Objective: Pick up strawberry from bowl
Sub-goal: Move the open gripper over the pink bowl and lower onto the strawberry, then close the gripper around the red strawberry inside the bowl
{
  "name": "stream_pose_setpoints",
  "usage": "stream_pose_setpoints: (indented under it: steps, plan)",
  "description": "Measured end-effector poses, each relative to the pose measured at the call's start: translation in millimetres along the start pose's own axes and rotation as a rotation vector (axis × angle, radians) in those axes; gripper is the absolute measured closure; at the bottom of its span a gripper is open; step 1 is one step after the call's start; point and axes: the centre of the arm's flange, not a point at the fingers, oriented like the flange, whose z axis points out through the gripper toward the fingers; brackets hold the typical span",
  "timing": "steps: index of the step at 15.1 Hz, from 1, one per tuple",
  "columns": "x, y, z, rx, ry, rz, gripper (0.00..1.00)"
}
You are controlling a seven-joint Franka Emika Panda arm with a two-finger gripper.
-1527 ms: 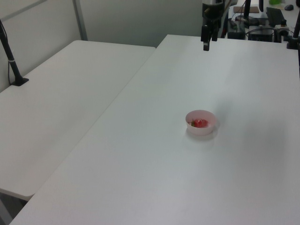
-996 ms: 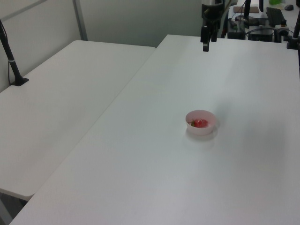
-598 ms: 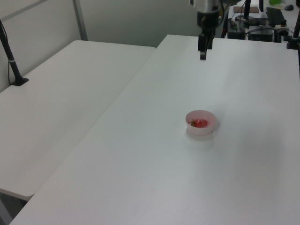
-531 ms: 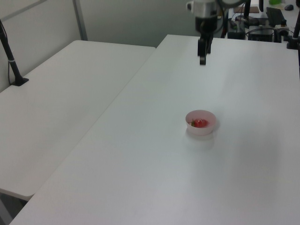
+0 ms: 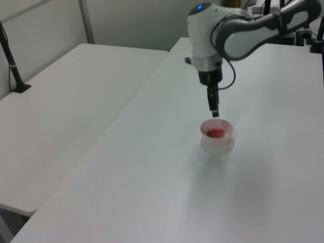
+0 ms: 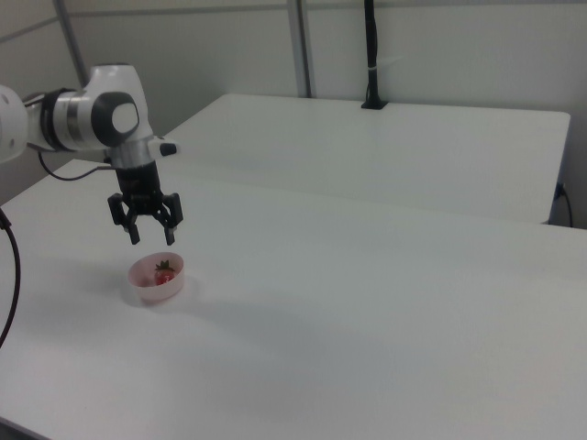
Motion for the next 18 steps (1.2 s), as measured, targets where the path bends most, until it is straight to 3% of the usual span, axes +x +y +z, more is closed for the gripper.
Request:
stream_pose_setpoints:
  steps: [6, 17, 18]
  plan:
    - [13, -7, 37, -0.002, -0.011, -0.035, 0.20]
    - [25, -19, 98, -0.080, -0.036, -0.102, 0.25]
    - [26, -21, 95, -0.083, -0.026, -0.109, 0.31]
